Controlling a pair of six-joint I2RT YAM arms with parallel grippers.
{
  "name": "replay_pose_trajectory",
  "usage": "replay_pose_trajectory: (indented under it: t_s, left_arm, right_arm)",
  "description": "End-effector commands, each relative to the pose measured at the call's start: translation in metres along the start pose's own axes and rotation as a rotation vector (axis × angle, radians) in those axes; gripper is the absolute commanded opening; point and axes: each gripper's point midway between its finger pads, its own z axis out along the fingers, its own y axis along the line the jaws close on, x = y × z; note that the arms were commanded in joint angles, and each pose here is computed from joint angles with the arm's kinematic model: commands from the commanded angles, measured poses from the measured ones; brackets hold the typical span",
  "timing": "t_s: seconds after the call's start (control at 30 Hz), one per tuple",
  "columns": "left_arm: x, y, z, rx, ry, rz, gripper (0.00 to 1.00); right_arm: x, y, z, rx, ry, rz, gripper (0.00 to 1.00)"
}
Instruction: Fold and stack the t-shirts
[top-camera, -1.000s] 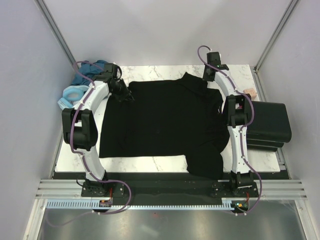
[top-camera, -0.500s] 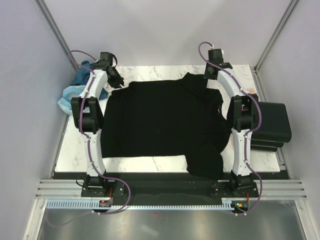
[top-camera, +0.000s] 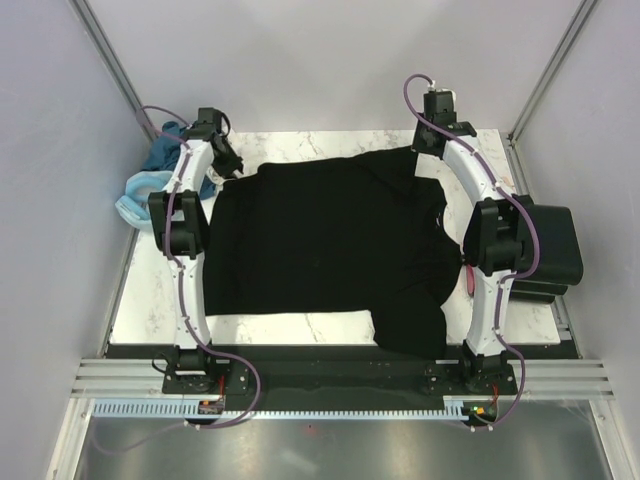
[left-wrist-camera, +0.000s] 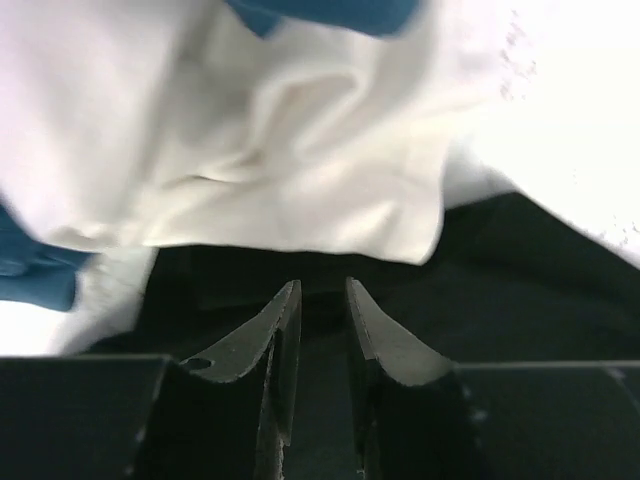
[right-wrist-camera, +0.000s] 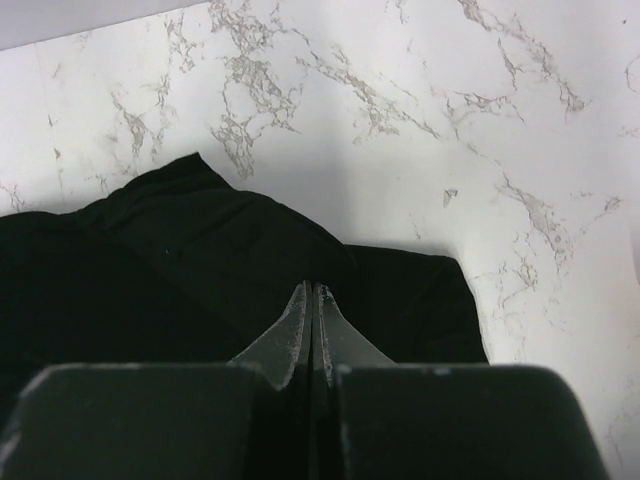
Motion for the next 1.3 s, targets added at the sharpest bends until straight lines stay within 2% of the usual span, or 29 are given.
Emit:
replay_pose_trajectory:
  t_s: [0.0, 0.3, 0.63, 0.87, 1.27]
  left_arm:
    - [-0.029, 0.026, -0.017, -0.045, -0.064, -0.041, 0.33]
    - [-0.016, 0.041, -0.012, -0.073, -0.024, -0.016, 0.33]
    - [-0.013, 0.033, -0.02, -0.023, -0.002, -0.012, 0.33]
    - [0.007, 0.032, -0.025, 0.006, 0.062, -0.024, 0.33]
    - [0.005, 0.028, -0.031, 0.017, 0.055, -0.021, 0.37]
  right_arm:
    - [-0.015, 0.004, -0.018, -0.027, -0.042, 0.0, 0.0]
    - [-0.012, 0.006, -0.011, -0.036, -0.031, 0.014, 0.0]
    - [-0.007, 0.007, -0.006, -0.035, -0.014, 0.019, 0.0]
    - [-0.003, 0.01, -0.002, -0.046, -0.001, 0.024, 0.0]
    - [0.001, 0.013, 0.001, -0.061, 0.012, 0.032, 0.0]
